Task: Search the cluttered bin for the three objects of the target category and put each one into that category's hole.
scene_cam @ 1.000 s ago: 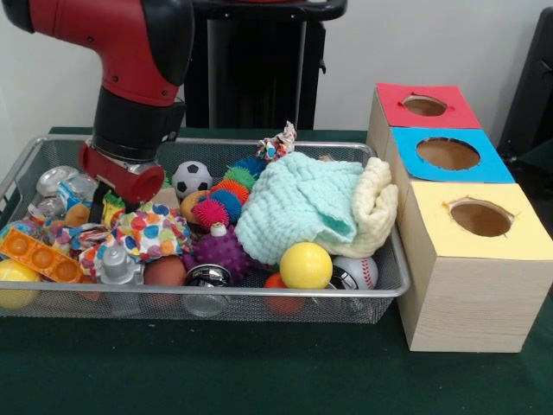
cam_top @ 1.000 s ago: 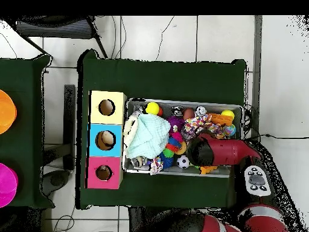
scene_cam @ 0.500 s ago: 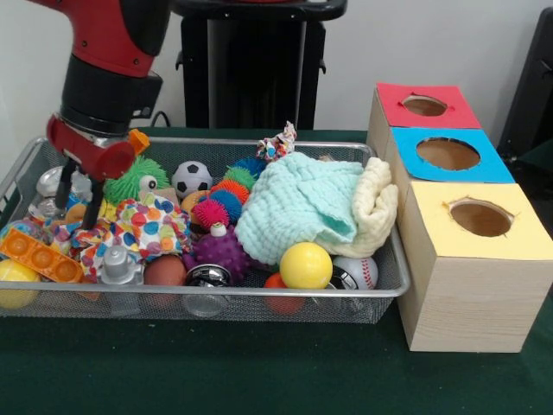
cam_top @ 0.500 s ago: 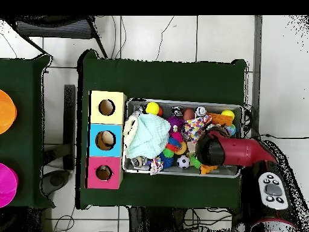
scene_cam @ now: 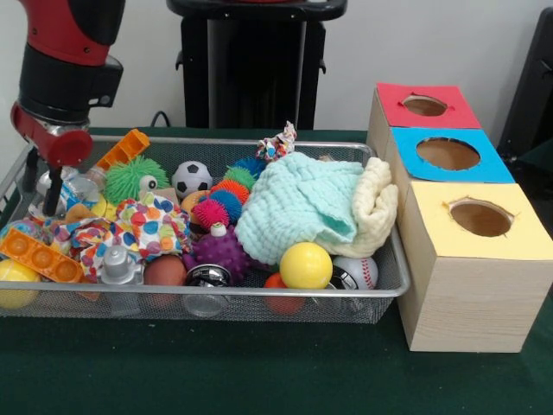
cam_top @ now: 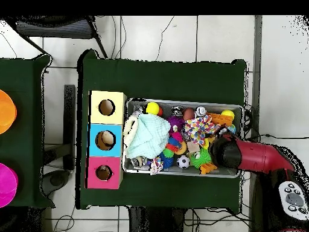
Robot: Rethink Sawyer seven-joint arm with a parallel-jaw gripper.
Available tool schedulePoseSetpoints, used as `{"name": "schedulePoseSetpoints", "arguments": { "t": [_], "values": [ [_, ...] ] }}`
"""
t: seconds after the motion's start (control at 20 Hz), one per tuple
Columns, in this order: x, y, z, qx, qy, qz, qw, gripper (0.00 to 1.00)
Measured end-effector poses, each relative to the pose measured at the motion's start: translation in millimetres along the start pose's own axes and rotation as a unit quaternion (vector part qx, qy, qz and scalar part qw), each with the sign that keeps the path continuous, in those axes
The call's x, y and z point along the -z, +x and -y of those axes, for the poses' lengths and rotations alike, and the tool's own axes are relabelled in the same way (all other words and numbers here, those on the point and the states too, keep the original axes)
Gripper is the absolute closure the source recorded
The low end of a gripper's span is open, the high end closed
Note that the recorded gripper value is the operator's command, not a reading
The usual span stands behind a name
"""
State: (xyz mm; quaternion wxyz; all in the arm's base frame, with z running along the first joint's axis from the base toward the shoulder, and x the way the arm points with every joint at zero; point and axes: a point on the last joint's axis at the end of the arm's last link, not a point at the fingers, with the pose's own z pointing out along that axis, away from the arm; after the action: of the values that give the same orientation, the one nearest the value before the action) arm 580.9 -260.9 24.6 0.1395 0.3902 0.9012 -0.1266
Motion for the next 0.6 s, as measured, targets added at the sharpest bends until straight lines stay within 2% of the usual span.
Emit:
{"name": "schedulePoseSetpoints", "arguments": {
  "t": [0.35,0.6],
  "values": [
    [-18.4,9.3,12.4,-0.018,0.005,-0.033,0.9993,0.00],
    [-37.6,27.8,15.6,-0.026,0.008,-0.071,0.9971,0.00]
  ]
}}
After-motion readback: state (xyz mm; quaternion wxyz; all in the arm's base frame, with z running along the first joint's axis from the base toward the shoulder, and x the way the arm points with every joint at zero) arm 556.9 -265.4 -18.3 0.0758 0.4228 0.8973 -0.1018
